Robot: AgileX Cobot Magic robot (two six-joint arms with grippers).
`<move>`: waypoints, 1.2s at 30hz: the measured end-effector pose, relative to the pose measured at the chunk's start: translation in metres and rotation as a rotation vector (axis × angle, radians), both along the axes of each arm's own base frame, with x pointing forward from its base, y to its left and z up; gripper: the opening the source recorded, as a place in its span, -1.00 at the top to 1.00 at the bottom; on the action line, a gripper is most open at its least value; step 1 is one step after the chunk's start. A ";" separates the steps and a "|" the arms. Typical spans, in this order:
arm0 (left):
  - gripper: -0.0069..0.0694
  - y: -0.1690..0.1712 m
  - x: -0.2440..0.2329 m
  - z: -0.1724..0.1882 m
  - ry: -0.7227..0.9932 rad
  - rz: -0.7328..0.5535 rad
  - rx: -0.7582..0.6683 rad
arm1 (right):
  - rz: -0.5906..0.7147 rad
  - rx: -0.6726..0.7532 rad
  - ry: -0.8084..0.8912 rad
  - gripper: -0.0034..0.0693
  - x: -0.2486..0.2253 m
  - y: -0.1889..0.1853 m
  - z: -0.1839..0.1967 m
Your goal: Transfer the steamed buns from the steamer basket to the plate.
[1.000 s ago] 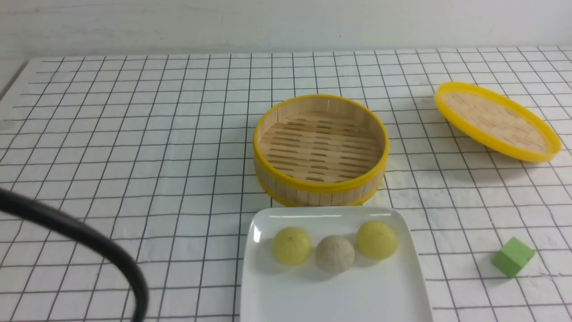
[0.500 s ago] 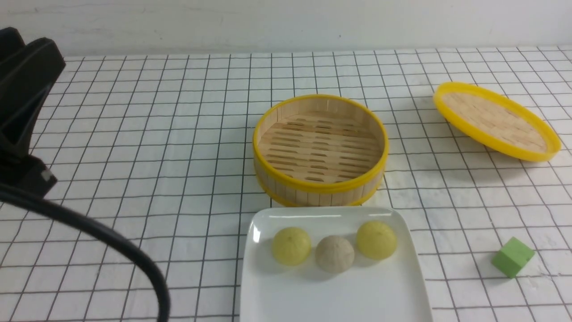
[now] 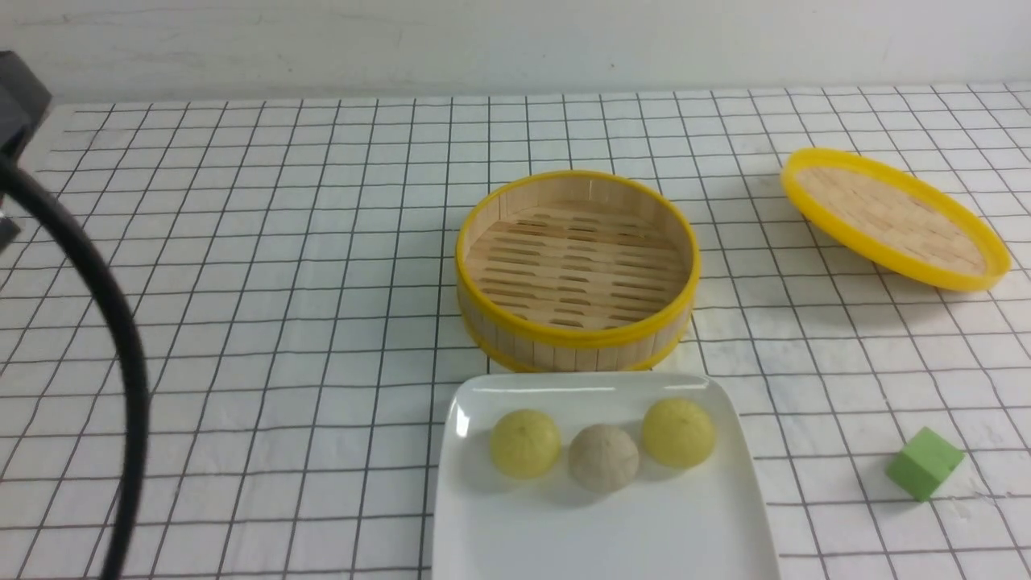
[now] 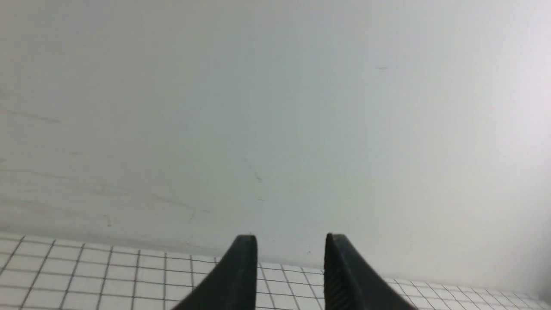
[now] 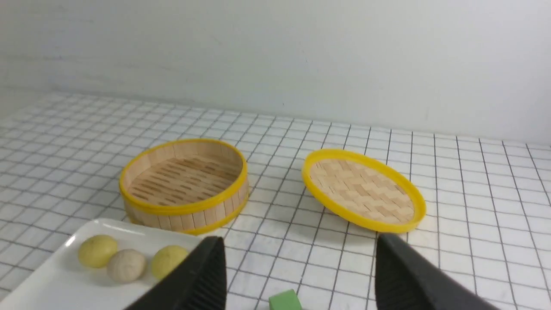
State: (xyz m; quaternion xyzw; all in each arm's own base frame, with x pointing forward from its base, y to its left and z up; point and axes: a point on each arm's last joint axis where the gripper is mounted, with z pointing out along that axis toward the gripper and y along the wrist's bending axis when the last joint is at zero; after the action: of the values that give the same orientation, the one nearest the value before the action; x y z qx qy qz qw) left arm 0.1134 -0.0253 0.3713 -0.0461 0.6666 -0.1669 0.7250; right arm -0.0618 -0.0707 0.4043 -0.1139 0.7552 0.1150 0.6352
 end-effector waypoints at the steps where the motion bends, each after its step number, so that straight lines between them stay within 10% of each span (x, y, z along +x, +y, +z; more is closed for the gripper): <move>1: 0.16 0.002 0.000 -0.001 0.008 0.027 -0.011 | 0.005 -0.006 -0.010 -0.33 -0.002 -0.001 -0.001; 20: 0.16 0.025 0.001 -0.006 0.063 0.274 -0.061 | 0.104 -0.133 0.127 -0.12 0.028 0.029 -0.061; 36: 0.16 0.041 -0.002 -0.009 0.099 0.453 -0.084 | 0.143 0.071 0.094 0.14 0.075 0.069 -0.110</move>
State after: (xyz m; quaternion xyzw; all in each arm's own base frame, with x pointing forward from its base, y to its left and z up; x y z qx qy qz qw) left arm 0.1110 0.0158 0.3618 -0.2328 0.6665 -0.0252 0.7077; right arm 0.0133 -0.0021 0.2946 -0.1395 0.7694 0.1921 0.5930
